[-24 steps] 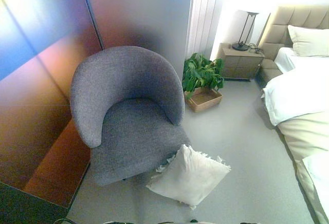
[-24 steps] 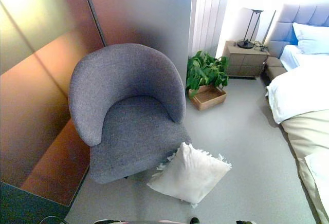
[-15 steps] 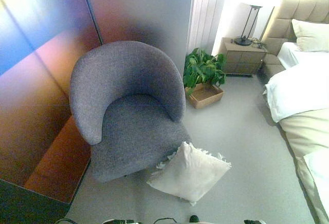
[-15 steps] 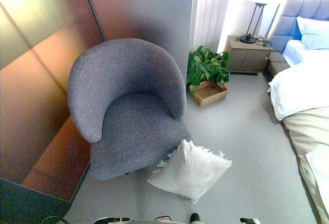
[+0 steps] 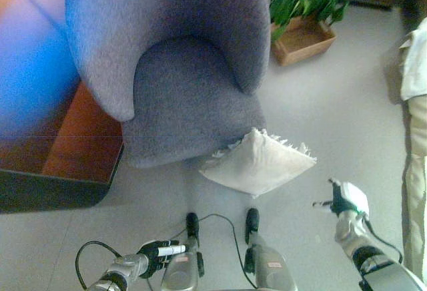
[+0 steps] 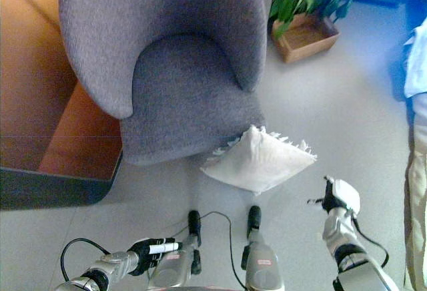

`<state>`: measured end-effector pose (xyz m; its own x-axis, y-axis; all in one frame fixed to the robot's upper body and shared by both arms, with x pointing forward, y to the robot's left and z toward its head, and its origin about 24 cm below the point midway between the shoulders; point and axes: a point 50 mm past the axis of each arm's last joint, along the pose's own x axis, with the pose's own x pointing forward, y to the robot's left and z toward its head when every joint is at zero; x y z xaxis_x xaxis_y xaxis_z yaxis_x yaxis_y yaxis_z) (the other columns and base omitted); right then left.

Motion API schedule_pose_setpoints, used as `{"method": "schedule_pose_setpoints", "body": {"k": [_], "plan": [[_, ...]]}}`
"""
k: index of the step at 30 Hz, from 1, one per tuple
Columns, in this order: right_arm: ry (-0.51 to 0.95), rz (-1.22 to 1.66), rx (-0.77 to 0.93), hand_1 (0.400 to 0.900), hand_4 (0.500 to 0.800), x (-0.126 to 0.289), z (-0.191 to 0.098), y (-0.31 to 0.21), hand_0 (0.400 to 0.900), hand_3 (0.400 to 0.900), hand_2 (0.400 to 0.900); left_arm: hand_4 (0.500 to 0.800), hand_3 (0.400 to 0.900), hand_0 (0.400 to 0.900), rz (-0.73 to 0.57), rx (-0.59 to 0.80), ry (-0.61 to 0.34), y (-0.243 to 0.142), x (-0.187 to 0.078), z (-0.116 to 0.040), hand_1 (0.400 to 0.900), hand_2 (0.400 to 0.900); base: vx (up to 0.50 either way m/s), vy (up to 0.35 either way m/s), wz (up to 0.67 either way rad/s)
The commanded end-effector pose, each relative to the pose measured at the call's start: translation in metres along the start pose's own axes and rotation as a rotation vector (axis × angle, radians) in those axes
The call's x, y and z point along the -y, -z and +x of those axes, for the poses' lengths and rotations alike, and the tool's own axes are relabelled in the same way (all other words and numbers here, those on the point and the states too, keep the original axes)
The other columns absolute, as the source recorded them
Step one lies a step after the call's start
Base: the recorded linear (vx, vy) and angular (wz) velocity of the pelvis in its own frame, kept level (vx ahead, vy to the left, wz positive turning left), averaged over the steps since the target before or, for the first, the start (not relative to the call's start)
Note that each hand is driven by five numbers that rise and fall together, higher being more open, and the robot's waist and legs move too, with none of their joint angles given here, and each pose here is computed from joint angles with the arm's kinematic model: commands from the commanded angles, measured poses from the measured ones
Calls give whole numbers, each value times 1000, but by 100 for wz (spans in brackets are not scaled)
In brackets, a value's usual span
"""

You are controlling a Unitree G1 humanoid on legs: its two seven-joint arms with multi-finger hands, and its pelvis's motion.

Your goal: Pick up the pillow and put it on the sofa.

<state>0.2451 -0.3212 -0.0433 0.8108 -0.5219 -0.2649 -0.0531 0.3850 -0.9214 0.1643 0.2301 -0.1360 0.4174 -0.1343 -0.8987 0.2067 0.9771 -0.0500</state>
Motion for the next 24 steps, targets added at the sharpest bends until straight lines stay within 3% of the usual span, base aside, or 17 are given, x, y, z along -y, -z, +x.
{"method": "schedule_pose_setpoints", "body": {"k": [1, 11, 24], "plan": [[214, -1, 101, 900, 800, 57, 25, -29, 900, 900, 900, 800, 900, 900, 5, -48, -19, 4, -8, -2, 900, 900, -82, -7, 11], [376, 71, 201, 900, 800, 156, 47, -77, 900, 900, 900, 800, 900, 900, -38, 28, 41, -22, 9, 5, 900, 900, -80, 43, 9], [466, 75, 291, 900, 800, 219, 45, -125, 900, 900, 900, 800, 900, 900, -118, 101, 69, -38, 18, 7, 900, 900, -54, 53, 9]]}}
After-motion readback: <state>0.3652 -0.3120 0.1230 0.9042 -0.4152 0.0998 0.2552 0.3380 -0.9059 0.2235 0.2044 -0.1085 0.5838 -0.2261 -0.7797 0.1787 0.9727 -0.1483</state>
